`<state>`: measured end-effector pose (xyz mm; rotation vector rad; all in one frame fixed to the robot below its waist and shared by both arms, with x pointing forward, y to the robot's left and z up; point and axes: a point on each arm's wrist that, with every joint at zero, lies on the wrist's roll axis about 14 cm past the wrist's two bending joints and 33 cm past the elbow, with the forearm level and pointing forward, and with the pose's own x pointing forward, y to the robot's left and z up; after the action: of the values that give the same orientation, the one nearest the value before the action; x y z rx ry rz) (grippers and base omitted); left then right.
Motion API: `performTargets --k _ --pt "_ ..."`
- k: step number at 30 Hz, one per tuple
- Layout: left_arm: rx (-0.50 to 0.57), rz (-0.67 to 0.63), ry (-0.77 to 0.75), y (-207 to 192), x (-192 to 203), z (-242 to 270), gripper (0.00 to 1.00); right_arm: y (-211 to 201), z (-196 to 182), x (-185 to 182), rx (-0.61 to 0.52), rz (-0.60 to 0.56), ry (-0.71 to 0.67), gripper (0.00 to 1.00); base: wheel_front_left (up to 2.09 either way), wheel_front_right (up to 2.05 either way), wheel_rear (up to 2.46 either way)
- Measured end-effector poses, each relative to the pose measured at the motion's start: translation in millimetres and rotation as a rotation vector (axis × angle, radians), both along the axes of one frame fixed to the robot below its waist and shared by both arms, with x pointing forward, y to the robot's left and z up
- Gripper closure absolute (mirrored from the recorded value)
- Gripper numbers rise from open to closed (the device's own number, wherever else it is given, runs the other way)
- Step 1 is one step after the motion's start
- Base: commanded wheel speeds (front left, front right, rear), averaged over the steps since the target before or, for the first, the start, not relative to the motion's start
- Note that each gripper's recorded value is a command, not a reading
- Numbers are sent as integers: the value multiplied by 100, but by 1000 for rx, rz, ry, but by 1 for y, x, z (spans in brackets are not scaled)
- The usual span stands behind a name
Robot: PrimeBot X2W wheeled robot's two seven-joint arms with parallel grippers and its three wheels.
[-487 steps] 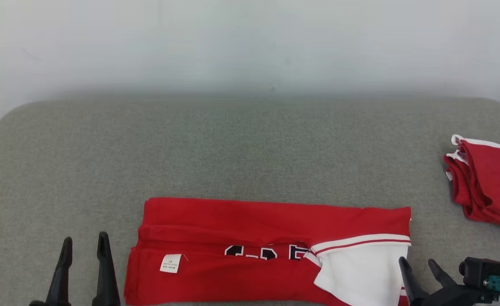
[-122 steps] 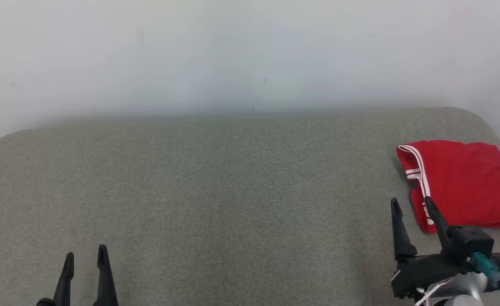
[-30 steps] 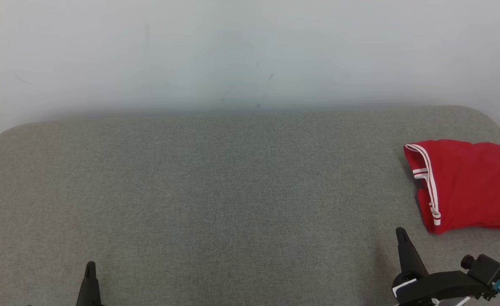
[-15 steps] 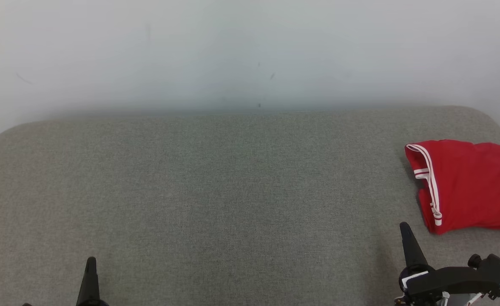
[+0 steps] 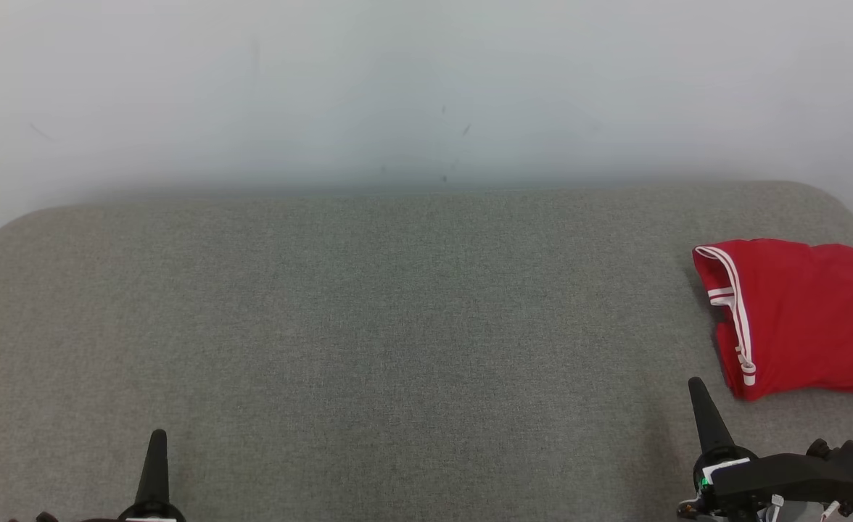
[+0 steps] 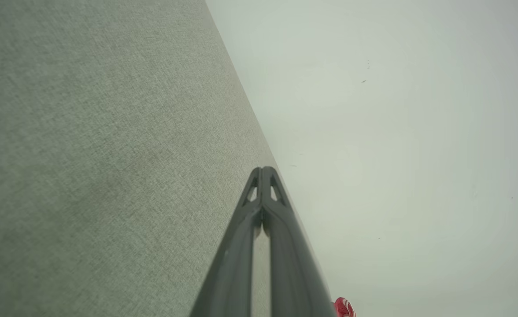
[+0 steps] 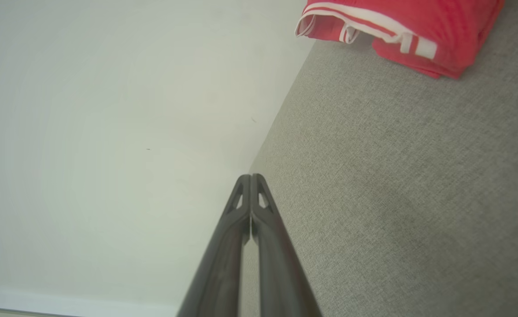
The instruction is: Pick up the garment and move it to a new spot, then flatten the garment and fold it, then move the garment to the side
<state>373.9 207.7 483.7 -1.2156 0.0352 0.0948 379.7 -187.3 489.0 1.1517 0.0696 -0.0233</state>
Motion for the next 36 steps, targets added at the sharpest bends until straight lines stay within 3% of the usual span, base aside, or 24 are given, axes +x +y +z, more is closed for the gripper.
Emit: performTargets --k 36 --pt "-253 -22 -51 -3 9 14 100 -5 12 7 299 -23 -39 100 0 0 0"
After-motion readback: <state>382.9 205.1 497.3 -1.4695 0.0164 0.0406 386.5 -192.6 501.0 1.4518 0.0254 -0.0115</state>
